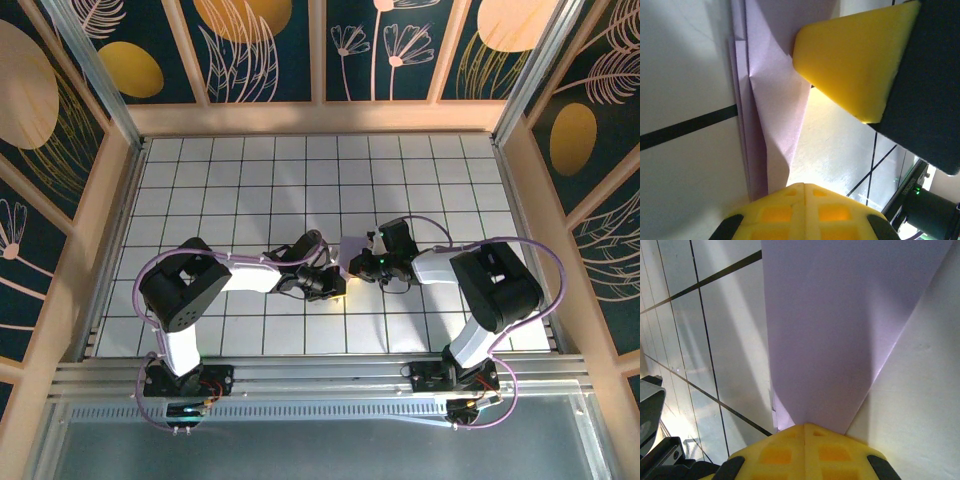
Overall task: Fold a paper plane with a square sheet of paper (fold left side to right side)
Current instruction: Fold the wing for the fifth time at the center of the table.
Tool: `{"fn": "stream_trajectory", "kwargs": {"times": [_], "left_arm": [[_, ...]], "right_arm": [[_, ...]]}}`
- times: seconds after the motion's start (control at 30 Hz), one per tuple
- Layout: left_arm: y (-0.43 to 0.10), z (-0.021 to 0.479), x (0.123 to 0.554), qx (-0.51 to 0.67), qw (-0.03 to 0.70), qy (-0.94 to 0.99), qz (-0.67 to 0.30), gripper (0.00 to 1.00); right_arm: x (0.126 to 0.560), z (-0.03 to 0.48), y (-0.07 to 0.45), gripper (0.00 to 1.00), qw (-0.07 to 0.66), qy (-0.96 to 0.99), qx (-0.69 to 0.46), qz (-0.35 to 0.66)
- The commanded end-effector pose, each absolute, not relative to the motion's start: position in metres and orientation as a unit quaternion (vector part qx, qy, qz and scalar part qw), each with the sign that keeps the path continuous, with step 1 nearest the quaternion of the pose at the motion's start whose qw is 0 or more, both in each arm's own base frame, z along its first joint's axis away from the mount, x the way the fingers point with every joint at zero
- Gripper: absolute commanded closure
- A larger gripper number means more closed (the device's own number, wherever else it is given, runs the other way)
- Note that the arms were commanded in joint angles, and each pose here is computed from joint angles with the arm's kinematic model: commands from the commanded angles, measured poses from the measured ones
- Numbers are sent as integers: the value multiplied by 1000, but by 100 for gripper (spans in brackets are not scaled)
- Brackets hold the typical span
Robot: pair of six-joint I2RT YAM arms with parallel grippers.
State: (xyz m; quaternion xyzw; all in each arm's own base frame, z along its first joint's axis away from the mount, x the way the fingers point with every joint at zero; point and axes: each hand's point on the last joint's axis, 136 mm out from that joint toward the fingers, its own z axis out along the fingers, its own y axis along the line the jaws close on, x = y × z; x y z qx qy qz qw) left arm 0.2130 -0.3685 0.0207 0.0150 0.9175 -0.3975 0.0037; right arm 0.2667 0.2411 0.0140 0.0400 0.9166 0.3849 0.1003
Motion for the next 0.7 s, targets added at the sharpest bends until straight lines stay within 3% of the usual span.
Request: {"fn": "stream_trajectory", "kwargs": {"times": [0.0, 0.67], "left_arm": [[-361, 14, 212, 1, 0, 923, -385, 100], [-356, 8, 207, 5, -6, 927, -376, 100]], "right_arm": [[236, -38, 210, 100, 42, 956, 70, 283], [235, -40, 209, 100, 40, 957, 70, 280]]}}
